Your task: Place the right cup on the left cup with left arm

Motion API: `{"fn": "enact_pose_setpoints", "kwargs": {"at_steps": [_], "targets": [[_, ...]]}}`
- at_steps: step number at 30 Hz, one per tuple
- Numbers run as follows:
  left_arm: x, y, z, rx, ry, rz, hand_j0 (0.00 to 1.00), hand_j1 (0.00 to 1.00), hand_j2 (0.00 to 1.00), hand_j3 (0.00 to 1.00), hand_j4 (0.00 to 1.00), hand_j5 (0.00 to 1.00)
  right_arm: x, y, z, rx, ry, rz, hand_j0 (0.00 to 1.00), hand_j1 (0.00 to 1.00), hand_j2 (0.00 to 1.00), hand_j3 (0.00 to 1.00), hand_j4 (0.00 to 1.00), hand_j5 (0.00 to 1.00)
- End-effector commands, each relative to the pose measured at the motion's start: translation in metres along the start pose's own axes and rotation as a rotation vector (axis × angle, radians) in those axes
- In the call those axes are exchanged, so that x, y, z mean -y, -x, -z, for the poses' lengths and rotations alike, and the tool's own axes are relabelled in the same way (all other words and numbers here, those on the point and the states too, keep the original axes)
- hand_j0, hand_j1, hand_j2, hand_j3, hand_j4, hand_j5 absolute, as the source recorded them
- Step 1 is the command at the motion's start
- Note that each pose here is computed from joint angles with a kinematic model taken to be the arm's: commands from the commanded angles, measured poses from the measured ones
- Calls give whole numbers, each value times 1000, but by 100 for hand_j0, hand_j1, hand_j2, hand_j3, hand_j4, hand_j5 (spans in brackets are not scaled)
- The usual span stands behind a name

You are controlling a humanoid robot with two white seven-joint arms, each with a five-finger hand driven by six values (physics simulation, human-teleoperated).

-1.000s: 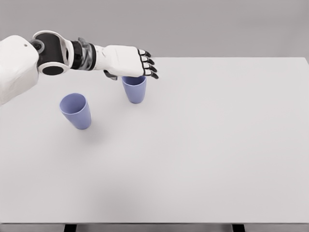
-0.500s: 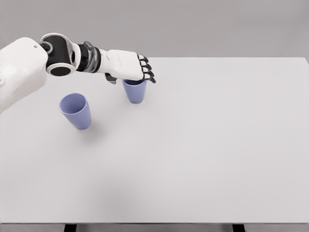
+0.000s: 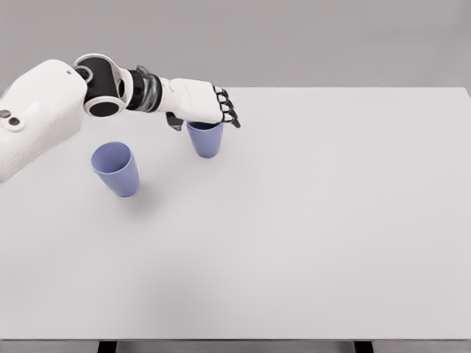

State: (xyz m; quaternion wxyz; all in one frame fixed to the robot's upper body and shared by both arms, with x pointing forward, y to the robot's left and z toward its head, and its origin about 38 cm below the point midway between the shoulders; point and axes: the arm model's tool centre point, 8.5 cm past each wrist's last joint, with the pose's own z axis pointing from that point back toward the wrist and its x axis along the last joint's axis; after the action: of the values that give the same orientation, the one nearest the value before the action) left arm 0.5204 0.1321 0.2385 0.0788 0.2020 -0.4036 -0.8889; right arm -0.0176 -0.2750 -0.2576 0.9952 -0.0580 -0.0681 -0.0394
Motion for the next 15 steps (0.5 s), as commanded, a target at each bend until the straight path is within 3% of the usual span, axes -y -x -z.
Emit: {"fn": "enact_pose_setpoints", "kwargs": {"at_steps": [1, 11, 15], "targets": [[0, 1, 1, -2, -2, -7, 100, 100, 100, 100, 100, 100, 0, 0, 0, 0, 1, 1, 100, 100, 100, 100, 100, 100], [1, -1, 6, 2, 0, -13, 100, 100, 100, 100, 100, 100, 0, 0, 0, 0, 1, 1, 100, 100, 100, 100, 100, 100], [3, -1, 7, -9, 26, 19, 99, 99, 99, 99, 99, 99, 0, 0, 0, 0, -1, -1, 100, 100, 100, 100, 100, 100]]}}
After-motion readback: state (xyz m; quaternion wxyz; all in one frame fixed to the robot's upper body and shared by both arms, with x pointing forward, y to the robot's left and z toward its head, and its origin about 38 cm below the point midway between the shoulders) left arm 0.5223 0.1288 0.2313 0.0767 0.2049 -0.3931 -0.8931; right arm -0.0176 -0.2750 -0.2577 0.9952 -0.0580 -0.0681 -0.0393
